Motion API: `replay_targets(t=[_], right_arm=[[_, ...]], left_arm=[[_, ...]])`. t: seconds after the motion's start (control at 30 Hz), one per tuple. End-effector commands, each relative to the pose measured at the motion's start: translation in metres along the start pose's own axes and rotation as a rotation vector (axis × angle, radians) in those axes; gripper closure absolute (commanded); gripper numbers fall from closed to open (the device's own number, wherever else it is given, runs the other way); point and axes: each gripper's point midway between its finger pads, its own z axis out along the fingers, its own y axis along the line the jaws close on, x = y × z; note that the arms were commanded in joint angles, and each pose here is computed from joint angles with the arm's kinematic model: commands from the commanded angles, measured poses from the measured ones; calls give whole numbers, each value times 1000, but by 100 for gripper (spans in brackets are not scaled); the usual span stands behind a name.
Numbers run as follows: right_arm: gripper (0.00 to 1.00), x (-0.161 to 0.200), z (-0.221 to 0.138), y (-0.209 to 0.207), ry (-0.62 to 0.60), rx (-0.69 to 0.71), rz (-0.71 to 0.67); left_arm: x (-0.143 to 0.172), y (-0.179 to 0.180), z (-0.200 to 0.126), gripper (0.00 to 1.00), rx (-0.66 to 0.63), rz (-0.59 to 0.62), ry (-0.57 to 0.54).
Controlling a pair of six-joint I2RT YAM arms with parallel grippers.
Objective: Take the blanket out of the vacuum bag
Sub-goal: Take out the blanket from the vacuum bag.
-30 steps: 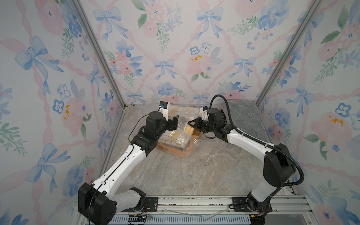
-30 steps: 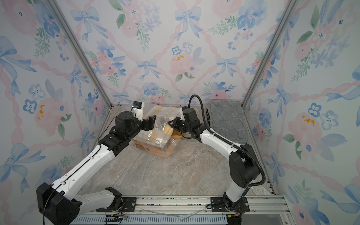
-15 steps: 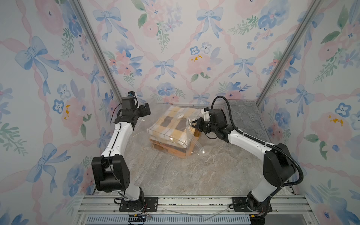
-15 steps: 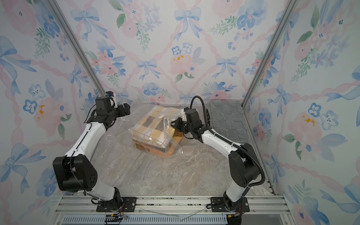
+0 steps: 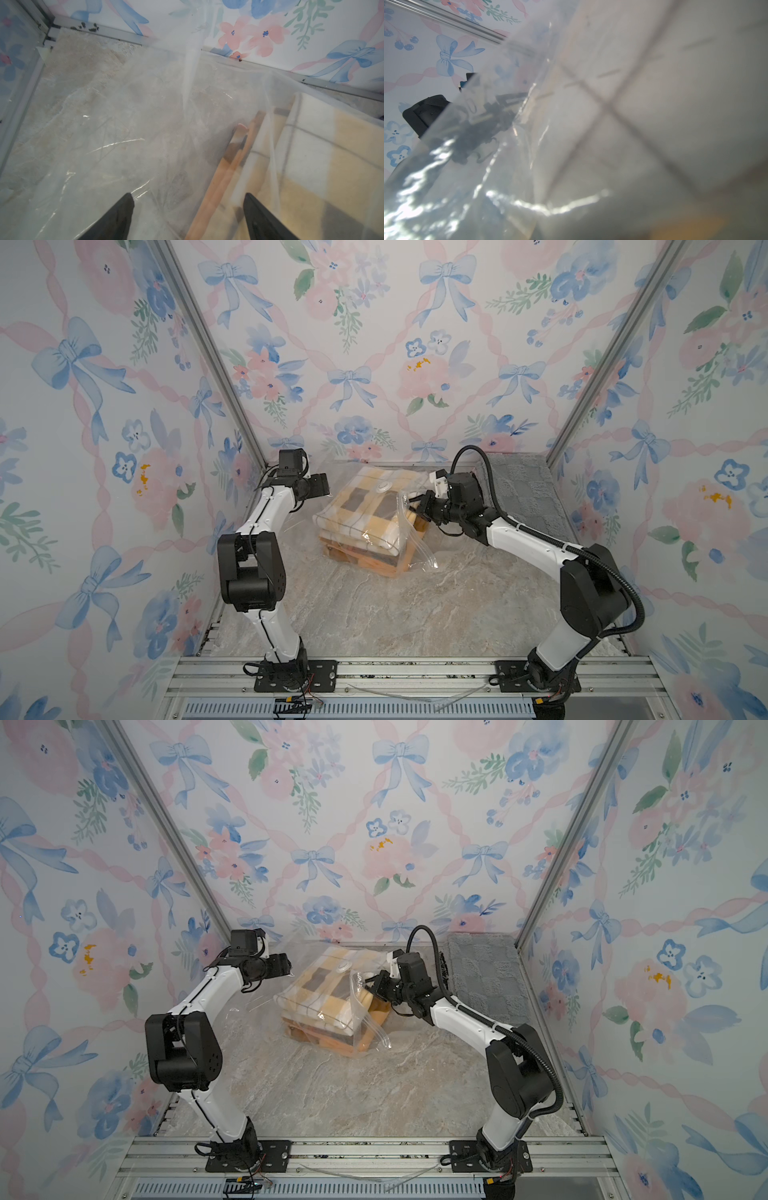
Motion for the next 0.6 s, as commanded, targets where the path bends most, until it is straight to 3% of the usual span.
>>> replay_targets(t=[0.0, 0.03, 0.07, 0.1, 0.4, 0.57], right_arm=[[100, -13, -1, 33, -17, -131, -37], [100, -13, -1, 33, -17, -133, -36], [100, -14, -1, 33, -16, -133, -34], [100, -14, -2, 34, -17, -135, -34], [100, -17, -23, 43, -3, -121, -61], [100, -24, -57, 51, -61, -115, -74]], left_arm=[[15, -1, 2, 56, 9, -27, 47], [15, 0, 3, 83, 2, -40, 50], [16, 2, 4, 96, -5, -49, 51], [16, 4, 5, 100, -14, -53, 51], [-4, 48, -9, 100, -186, -136, -66], [-10, 69, -12, 100, -242, -163, -92]])
